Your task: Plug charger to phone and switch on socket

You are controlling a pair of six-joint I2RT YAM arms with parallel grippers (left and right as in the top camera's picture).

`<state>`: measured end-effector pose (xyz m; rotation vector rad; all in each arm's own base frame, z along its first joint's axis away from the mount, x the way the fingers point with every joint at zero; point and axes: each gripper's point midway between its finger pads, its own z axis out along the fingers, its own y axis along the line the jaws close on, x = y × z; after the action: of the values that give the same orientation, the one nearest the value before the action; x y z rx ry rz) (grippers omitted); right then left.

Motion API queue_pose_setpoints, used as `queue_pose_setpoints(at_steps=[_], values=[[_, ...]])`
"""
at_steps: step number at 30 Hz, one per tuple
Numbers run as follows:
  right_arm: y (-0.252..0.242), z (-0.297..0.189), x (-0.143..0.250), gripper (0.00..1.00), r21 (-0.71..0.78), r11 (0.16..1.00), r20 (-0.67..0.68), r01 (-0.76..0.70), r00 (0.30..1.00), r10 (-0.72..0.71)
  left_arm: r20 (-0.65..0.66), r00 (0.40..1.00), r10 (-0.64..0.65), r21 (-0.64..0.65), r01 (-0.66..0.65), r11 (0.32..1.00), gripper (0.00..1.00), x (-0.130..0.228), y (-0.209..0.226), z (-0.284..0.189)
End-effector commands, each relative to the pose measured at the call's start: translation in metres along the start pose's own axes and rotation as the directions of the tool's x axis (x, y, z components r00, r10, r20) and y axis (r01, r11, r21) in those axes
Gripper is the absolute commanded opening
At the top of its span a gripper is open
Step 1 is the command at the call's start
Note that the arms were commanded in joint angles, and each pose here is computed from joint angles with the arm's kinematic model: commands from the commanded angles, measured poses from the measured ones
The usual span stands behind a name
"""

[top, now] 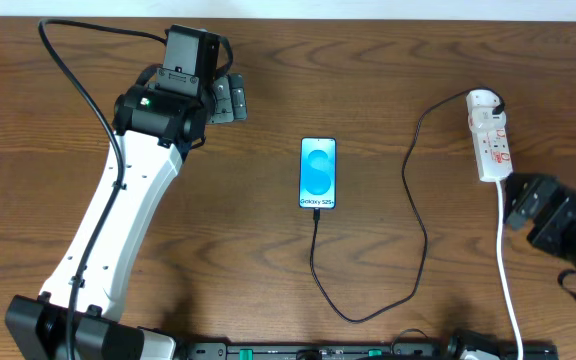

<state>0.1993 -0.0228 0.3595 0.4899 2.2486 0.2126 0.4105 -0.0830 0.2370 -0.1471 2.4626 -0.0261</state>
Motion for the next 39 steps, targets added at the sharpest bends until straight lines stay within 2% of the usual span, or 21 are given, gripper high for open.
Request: queue_pose_setpoints(at_steps=[1, 6, 13, 21, 28, 32, 39], values=[[0.000, -0.001, 0.007, 0.99, -0.004, 1.000, -0.012, 0.016, 1.000, -0.016, 0.006, 1.000, 0.000, -0.017, 0.001, 1.000, 0.95, -0.002, 0.004, 0.001], [0.004, -0.003, 0.031, 0.99, -0.035, 0.999, -0.108, -0.011, 0.994, 0.007, 0.006, 1.000, 0.000, -0.017, 0.001, 1.000, 0.95, -0.002, 0.004, 0.001], [0.007, -0.012, 0.035, 0.99, -0.055, 0.998, -0.080, 0.034, 0.996, -0.038, 0.006, 1.000, 0.000, -0.017, 0.001, 1.000, 0.95, -0.002, 0.004, 0.001], [0.003, -0.009, 0.052, 0.99, -0.042, 0.999, -0.142, 0.017, 0.990, -0.023, 0.006, 1.000, 0.000, -0.017, 0.001, 1.000, 0.95, -0.002, 0.004, 0.001], [0.003, -0.017, 0.086, 0.99, -0.044, 0.999, -0.283, -0.032, 0.959, 0.018, 0.006, 1.000, 0.000, -0.017, 0.001, 1.000, 0.95, -0.002, 0.004, 0.001], [-0.016, -0.016, 0.083, 0.99, 0.047, 0.998, -0.263, 0.039, 0.964, -0.025, 0.006, 1.000, 0.000, -0.017, 0.001, 1.000, 0.95, -0.002, 0.004, 0.001], [-0.017, -0.016, 0.083, 0.99, 0.055, 0.998, -0.264, 0.041, 0.964, -0.025, 0.006, 1.000, 0.000, -0.017, 0.001, 1.000, 0.95, -0.002, 0.004, 0.001]])
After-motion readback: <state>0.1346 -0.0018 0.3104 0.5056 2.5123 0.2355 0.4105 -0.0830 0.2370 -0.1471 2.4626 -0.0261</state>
